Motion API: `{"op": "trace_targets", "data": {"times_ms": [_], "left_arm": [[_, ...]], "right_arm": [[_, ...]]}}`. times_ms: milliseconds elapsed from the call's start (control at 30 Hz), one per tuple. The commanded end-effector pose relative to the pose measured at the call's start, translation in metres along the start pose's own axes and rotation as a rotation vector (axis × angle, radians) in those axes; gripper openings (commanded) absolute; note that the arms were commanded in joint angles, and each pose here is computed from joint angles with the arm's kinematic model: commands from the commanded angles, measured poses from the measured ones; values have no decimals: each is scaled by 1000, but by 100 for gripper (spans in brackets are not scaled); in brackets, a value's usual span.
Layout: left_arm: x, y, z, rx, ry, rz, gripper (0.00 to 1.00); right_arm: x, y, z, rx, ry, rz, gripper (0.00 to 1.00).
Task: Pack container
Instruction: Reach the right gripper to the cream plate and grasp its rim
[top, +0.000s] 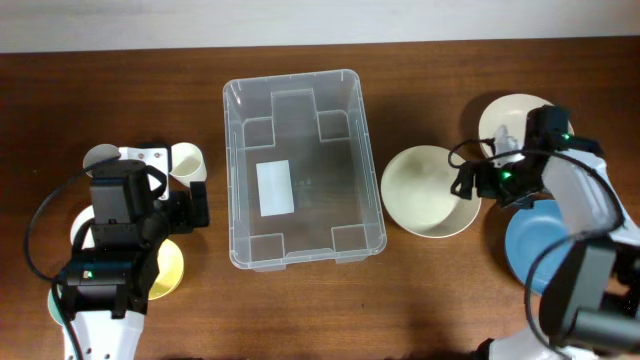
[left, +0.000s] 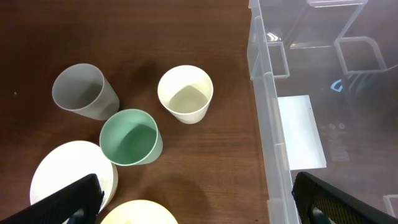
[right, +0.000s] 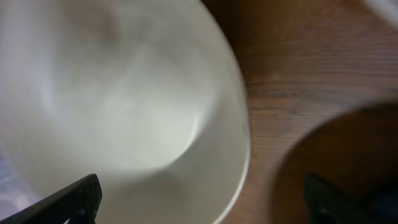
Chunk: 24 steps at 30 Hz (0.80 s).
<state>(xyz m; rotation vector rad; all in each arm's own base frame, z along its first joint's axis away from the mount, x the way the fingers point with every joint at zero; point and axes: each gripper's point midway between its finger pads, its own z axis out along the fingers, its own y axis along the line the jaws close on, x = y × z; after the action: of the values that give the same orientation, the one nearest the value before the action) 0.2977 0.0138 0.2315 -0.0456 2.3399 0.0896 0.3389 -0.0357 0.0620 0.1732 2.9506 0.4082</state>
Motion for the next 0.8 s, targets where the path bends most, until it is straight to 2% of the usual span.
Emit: {"op": "trace_targets", "data": {"times_ms": [0,233,267,367,500,567,767], "left_arm": [[-11,0,-7,10,-36,-17,100],[-11,0,-7,10,-36,-17,100],[-11,0,-7,10,-36,-17,99],[-11,0,-7,10,-36,-17,99],[-11,0,-7,10,-36,-17,97],[-11,0,-7,10,-36,-17,94],[-11,0,-7,10,-35,-17,93]], "right_arm": [[-5,-1,20,-34,27,-20,99],[-8,-10,49,-38,54,-11,99],[-8,-11,51,-39,56,-10,97],[-8,-12,55,-39,62,-8,82],[-8,-12,55,-39,61,-8,56],[-8,-12,55,-39,61,-1,49],[-8,-12,55,-39,61,-1,27]]}}
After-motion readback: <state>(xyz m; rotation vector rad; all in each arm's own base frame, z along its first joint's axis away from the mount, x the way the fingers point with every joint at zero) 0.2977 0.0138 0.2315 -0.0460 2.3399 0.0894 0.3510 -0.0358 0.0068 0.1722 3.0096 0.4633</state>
